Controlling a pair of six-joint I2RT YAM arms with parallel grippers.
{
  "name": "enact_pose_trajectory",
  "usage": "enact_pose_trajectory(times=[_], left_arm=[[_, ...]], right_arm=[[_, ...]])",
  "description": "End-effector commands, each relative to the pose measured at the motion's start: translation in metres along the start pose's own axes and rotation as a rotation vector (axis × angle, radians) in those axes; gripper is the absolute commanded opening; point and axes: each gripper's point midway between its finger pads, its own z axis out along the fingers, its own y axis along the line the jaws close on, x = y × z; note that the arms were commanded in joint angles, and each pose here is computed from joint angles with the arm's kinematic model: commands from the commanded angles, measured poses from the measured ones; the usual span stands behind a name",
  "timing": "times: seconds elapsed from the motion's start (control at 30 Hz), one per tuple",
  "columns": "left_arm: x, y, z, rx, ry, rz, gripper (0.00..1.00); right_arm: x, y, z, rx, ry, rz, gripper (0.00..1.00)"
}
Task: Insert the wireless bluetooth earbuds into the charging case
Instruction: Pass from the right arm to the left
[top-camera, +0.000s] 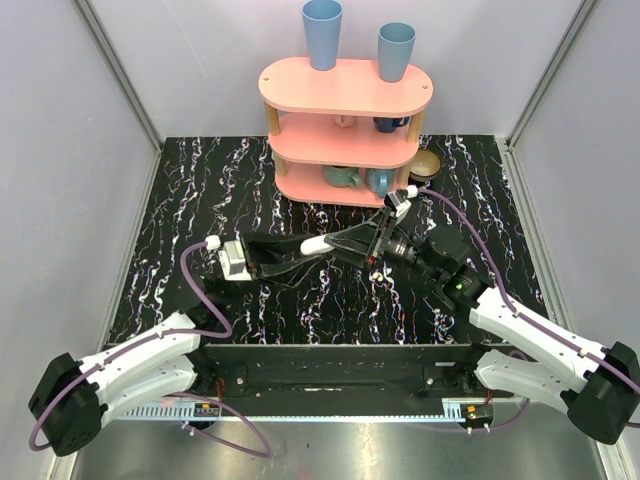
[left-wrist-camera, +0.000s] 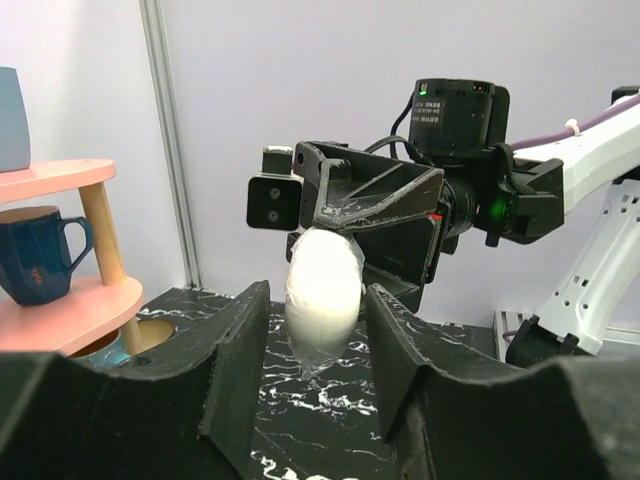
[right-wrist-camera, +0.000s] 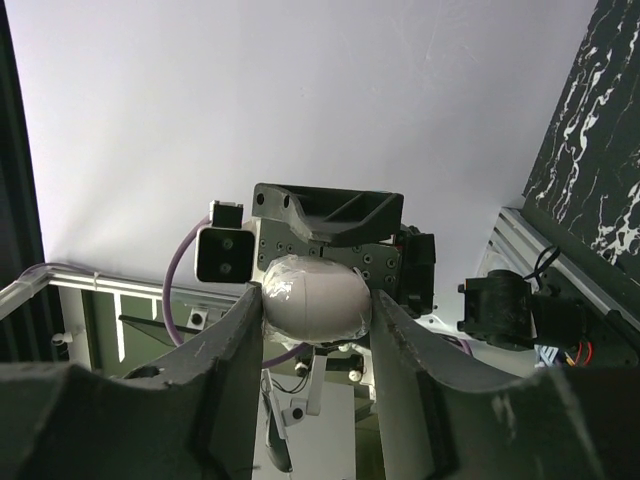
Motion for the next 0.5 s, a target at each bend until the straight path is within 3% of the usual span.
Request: enact_pose_trajectory(times=[0.0, 0.47], left_arm=[[-0.0299, -0.0028, 0.0057, 0.013, -0.124, 0.006, 0.48], [-0.0278, -0.0043, 0.0149, 0.041, -0.117, -0.019, 0.50]], right_arm=[[0.0016, 0.0270, -0.0038, -0.096, 0.006, -0.026, 0.20], [0.0030, 0.0275, -0.0029, -0.102, 0.019, -0.026, 0.20]])
